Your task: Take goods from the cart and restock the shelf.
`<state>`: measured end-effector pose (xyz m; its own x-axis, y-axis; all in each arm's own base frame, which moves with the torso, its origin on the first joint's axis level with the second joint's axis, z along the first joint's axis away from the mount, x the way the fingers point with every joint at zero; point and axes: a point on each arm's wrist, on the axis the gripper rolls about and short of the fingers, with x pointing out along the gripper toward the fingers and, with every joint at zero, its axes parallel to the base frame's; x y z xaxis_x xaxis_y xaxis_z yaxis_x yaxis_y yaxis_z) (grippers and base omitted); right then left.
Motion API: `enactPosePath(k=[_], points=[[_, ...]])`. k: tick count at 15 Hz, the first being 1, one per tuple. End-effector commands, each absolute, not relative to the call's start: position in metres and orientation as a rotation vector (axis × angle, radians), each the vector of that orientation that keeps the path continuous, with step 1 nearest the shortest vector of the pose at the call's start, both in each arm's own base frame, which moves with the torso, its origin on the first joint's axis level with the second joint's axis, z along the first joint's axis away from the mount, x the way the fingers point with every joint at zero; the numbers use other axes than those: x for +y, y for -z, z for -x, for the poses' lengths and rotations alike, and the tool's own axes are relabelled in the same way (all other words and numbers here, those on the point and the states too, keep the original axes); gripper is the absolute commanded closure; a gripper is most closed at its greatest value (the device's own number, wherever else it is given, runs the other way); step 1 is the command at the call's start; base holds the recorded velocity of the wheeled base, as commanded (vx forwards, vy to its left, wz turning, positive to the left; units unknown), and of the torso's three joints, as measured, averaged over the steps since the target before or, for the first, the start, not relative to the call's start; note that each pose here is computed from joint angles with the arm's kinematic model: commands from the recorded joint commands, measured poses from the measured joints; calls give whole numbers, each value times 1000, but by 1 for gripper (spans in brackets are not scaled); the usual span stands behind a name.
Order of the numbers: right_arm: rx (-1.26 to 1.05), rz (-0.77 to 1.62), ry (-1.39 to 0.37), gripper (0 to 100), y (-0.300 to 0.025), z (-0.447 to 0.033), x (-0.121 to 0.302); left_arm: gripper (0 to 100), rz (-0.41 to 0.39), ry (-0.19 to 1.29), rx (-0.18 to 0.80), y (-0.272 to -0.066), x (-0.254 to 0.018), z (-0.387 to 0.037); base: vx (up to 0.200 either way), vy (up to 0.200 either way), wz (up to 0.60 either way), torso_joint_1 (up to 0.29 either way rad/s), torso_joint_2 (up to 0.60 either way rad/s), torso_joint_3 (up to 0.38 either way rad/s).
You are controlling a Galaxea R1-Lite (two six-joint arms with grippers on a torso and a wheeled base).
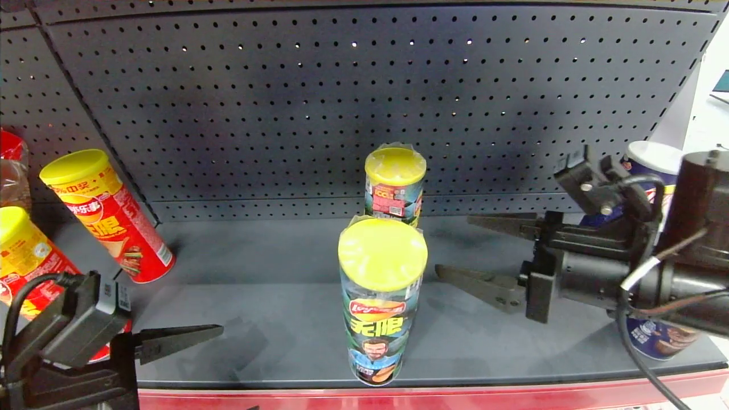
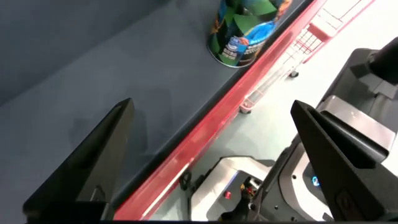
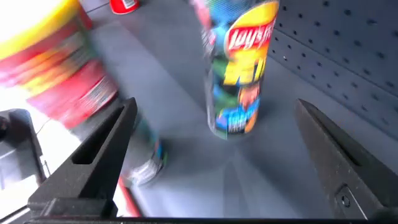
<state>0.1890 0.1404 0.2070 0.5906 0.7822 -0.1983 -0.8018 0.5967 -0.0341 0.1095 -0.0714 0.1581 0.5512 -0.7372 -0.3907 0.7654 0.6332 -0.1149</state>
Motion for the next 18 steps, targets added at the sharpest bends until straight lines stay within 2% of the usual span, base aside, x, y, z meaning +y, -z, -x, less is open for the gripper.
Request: enactPosePath(k=[1,4,7,14,18], points=[[82,112,-920,0,-220,-156,117,0,-76,886,489,-152,-78,-122,0,0,0,0,0,0],[33,104,-915,0,-223,-134,101,0,-86,870,527,-151,-87,-138,0,0,0,0,0,0],[-67,88,-839,0,-231,-108,73,0,-143,882,576,-144,-104,-167,0,0,0,0,0,0],[-118,47,-716,0,-243,-105,54,0,-208,903,644,-126,-123,-198,0,0,0,0,0,0],[-120,29,-698,0,-244,-105,51,0,-228,930,628,-127,-141,-216,0,0,0,0,0,0]])
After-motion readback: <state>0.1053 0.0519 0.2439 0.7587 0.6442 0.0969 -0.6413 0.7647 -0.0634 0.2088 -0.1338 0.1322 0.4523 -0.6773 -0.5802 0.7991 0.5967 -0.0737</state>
